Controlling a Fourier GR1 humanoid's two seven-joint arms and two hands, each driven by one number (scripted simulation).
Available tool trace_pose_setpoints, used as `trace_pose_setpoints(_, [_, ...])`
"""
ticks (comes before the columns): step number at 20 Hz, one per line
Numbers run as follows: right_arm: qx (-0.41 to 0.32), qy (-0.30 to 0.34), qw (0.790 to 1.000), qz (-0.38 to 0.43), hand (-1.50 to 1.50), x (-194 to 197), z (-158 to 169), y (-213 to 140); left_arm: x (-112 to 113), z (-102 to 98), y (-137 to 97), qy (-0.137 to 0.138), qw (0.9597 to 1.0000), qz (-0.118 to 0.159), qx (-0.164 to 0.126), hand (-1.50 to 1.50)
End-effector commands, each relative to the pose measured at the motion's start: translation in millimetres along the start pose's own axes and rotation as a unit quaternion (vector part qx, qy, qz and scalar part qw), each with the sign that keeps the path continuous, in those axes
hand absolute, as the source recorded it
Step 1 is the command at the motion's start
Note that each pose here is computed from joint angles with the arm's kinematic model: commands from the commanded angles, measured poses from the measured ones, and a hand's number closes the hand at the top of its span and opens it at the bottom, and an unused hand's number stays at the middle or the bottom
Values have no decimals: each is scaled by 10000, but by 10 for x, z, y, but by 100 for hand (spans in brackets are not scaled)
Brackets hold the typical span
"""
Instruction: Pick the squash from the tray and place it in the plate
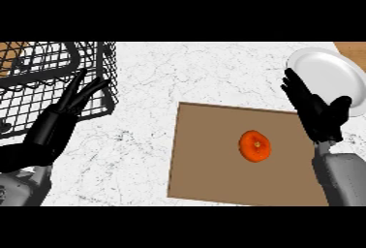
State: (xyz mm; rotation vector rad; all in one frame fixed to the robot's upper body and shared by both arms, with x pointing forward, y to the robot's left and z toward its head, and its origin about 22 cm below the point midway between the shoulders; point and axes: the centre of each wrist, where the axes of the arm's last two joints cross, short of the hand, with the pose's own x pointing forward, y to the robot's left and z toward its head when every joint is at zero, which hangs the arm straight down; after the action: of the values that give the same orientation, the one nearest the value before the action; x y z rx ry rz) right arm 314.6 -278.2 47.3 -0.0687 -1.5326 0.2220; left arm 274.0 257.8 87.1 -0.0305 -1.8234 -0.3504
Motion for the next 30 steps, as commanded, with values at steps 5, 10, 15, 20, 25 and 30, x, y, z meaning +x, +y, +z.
trace_pose_setpoints(5, [-2090,-1366,9672,465,150,778,107,-759,-742,668,-36,2388,9635,597,1049,0])
trace_pose_setpoints(10, [-3929,-713,9043,1511,-150,553,438,-1243,-737,854,-86,2522,9538,969,1311,0])
trace_pose_setpoints(15, [-4153,-1175,8956,1078,-150,429,509,-903,-691,849,-191,2581,9496,1194,1319,0])
trace_pose_setpoints(20, [-3909,-1024,9022,1507,-150,420,685,-846,-699,917,-109,2678,9447,1156,1501,0])
trace_pose_setpoints(25, [-2801,97,9284,2441,-150,221,846,-752,-615,874,-174,2502,9507,1197,1387,0])
trace_pose_setpoints(30, [-2243,626,9306,2823,-150,301,892,-612,-620,869,-187,2588,9505,1166,1264,0])
